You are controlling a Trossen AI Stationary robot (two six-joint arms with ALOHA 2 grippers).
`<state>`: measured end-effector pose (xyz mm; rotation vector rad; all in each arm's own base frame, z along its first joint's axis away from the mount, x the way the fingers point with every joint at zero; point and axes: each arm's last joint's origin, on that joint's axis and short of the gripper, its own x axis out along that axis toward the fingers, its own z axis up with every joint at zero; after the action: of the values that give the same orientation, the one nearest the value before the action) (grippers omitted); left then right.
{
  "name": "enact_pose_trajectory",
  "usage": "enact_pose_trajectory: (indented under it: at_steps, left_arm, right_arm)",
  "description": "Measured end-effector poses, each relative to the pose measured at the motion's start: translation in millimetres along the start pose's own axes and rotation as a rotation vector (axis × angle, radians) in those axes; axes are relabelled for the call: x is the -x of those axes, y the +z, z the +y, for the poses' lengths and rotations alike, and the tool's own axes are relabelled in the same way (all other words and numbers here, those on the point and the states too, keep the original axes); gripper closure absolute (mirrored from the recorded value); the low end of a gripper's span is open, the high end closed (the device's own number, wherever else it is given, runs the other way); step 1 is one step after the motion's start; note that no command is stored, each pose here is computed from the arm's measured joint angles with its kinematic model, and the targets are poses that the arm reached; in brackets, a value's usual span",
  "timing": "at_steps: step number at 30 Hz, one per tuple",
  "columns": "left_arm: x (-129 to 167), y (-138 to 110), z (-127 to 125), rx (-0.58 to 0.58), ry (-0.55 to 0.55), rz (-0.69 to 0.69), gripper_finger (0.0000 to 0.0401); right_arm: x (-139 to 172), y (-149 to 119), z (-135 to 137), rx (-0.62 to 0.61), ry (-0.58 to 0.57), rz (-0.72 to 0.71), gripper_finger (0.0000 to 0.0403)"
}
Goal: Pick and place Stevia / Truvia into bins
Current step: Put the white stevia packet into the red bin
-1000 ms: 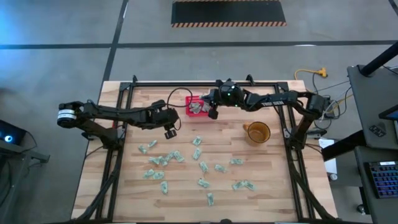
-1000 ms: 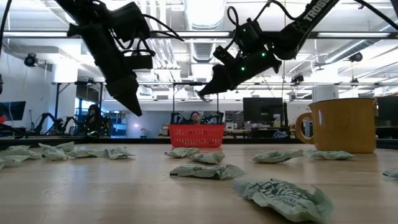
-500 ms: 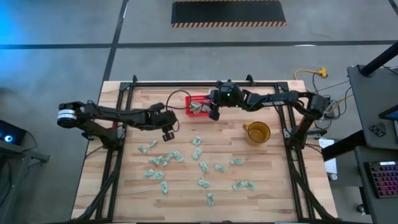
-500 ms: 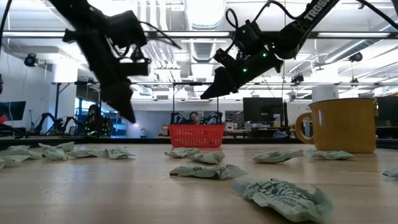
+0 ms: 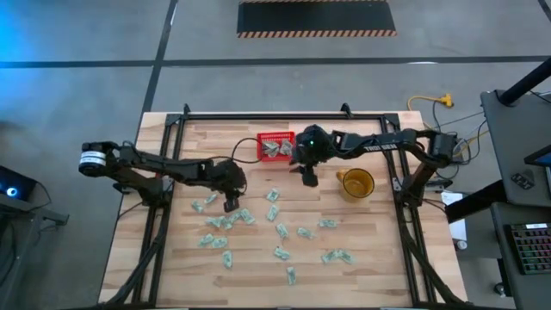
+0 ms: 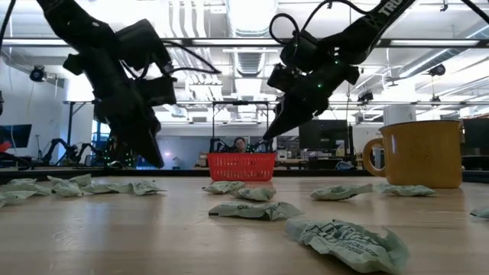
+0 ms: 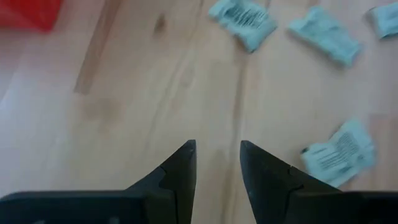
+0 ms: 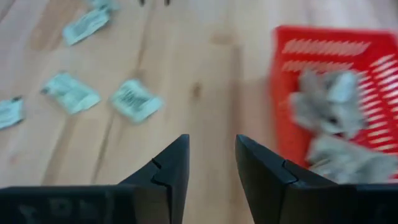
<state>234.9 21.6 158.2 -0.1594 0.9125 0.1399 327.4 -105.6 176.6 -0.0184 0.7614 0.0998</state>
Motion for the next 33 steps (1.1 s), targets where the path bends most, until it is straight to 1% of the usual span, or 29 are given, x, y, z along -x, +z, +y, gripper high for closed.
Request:
enact_pose_trajectory:
  at_steps: [3,11,16,20,26,29,33]
  left_arm:
    - [-3,0,-7,-0.022,-0.023,-0.026,0.0294]
    - [-18,-9,-37,-0.149,-0.096,0.009,0.0294]
    - [-18,-8,-50,-0.189,-0.119,0.006,0.0294]
    - [-16,-6,-53,-0.195,-0.126,-0.007,0.0294]
    - [-17,-10,-53,-0.145,-0.123,0.017,0.0294]
    - [-17,-11,-53,-0.124,-0.131,0.019,0.0294]
    - [-18,-13,-55,-0.126,-0.140,0.031,0.0294]
  right_arm:
    - [-3,-2,12,0.009,0.037,0.046,0.0288]
    - [-10,-7,46,0.042,0.138,0.172,0.0294]
    - [-12,-8,64,0.068,0.180,0.212,0.0292]
    - [-14,-7,75,0.088,0.201,0.217,0.0293]
    - [-16,-10,90,0.117,0.234,0.232,0.0300]
    - [-17,-10,94,0.126,0.242,0.235,0.0304]
    - [-17,-10,96,0.131,0.245,0.235,0.0310]
